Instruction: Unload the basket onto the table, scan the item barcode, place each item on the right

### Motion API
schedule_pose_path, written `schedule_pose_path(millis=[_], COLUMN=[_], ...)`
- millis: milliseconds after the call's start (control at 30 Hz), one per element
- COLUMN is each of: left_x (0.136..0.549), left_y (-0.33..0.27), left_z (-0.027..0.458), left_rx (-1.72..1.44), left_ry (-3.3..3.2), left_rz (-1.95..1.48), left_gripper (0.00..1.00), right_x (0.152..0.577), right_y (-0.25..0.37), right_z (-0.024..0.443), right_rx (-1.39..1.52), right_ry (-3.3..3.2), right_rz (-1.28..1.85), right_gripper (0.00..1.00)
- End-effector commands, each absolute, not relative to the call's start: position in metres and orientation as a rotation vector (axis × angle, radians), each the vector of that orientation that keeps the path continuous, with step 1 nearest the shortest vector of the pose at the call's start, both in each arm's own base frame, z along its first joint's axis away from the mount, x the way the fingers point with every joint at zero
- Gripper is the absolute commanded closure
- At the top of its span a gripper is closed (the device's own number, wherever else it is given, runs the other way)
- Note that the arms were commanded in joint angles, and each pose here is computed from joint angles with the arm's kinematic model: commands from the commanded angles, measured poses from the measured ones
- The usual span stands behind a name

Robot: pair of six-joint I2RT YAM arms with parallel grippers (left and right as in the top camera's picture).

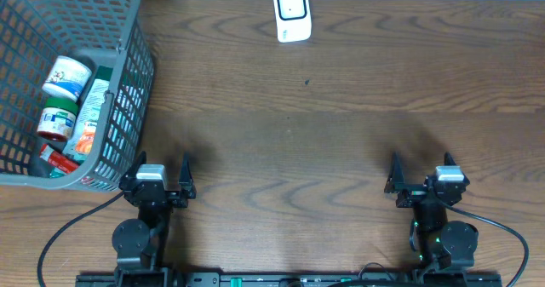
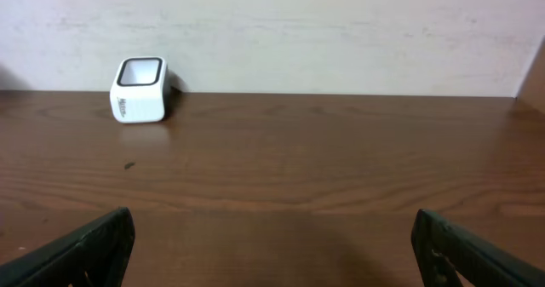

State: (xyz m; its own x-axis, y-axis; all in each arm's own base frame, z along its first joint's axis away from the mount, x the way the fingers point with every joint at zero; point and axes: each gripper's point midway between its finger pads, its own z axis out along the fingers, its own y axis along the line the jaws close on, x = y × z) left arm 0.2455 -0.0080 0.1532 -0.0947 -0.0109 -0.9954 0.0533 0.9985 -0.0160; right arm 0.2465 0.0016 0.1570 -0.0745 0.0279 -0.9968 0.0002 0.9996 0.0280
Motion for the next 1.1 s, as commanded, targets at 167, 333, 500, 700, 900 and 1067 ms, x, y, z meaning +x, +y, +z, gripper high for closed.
schedule_pose_path(millis=[167,333,500,700,900,1067], left_x=[0.244,0.245,0.234,0.207,0.196,0.206], left_y=[-0.011,-0.016,-0.029,-0.029,-0.039,-0.039], left_z=[0.140,0.151,0.185,0.251,0.305,0.362], left_rx=[0.057,0.075,0.110,0.073,0.073,0.053], left_ry=[1.710,1.667,1.644,1.657,1.749,1.912], left_rz=[-0.058,-0.090,-0.165,-0.201,-0.289,-0.300], left_gripper=[0.16,0.16,0.16,0.16,0.16,0.16], right_x=[0.246,0.246,0.246,0.246,0.246,0.246], right_y=[0.000,0.000,0.000,0.000,0.000,0.000], right_z=[0.156,0.156,0.156,0.156,0.156,0.156], right_rx=[0.014,0.014,0.014,0.014,0.014,0.014], right_ry=[1.646,1.646,1.646,1.646,1.646,1.646], right_rz=[0.007,0.007,0.007,0.007,0.007,0.007], right_gripper=[0.01,0.01,0.01,0.01,0.01,0.01])
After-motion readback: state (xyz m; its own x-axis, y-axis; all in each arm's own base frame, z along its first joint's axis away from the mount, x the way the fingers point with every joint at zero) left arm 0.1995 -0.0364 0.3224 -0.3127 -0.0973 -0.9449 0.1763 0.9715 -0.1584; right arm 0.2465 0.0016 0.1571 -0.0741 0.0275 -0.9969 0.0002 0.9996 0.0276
